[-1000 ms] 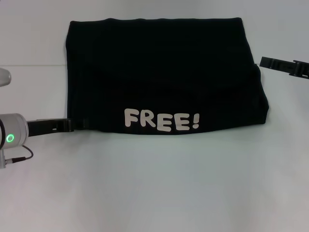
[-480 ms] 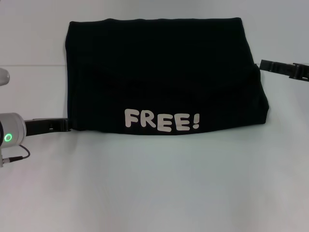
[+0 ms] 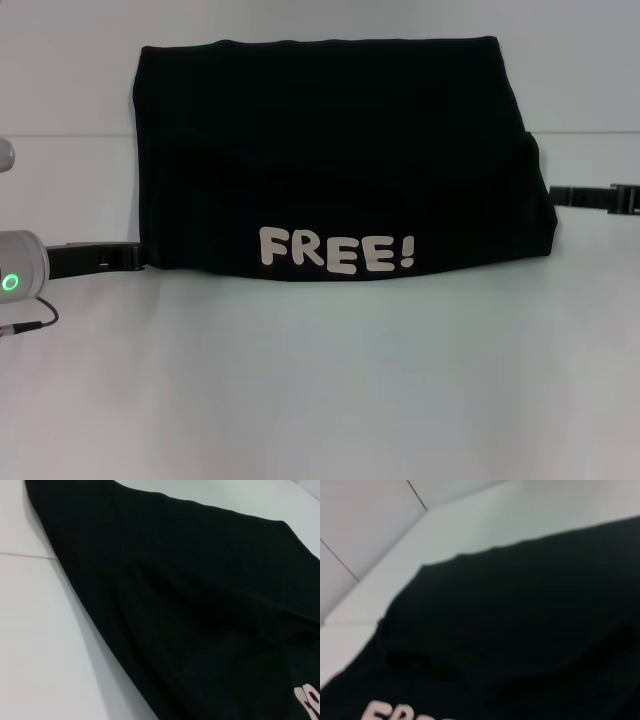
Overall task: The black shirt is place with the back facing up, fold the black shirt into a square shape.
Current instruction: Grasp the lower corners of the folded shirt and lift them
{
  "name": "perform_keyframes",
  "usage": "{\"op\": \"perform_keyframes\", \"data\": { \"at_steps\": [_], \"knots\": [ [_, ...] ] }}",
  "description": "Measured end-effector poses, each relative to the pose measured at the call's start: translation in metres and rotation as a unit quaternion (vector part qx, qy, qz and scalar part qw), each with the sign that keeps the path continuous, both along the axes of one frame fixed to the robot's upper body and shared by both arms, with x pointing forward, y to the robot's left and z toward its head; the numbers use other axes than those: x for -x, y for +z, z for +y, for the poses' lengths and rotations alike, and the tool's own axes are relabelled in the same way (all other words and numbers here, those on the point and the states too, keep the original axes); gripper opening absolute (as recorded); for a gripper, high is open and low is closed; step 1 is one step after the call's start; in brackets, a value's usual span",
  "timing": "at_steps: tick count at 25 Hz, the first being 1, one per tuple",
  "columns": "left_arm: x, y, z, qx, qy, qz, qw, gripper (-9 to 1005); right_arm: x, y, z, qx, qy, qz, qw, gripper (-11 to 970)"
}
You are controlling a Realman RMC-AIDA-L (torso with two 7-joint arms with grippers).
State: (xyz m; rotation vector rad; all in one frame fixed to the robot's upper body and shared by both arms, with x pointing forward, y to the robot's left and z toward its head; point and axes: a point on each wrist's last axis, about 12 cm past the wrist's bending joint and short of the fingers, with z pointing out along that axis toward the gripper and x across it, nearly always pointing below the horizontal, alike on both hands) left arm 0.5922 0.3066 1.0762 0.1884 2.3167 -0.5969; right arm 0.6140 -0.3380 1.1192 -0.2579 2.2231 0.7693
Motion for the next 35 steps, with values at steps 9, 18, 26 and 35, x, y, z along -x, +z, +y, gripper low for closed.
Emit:
{"op": "perform_keyframes", "data": {
  "at_steps": [9, 18, 26, 35],
  "knots": [
    [-0.002, 0.001, -0.001, -0.005, -0.004, 0.000, 1.000, 17, -0.004, -0.016, 0.007, 0.091, 0.017, 0.002, 0.996, 717],
    [-0.003, -0.001, -0.001, -0.009, 0.002, -0.001, 1.000, 15, -0.006, -0.020, 0.019, 0.148, 0.082, -0.051, 0.984, 713],
    [-0.003, -0.003, 0.001, -0.010, 0.011, -0.001, 1.000, 16, -0.014, -0.035, 0.040, 0.202, 0.101, -0.053, 0.973, 652],
    [-0.004, -0.002, 0.001, -0.015, 0.013, -0.004, 1.000, 17, -0.018, -0.039, 0.053, 0.220, 0.111, -0.057, 0.968, 583]
  ]
}}
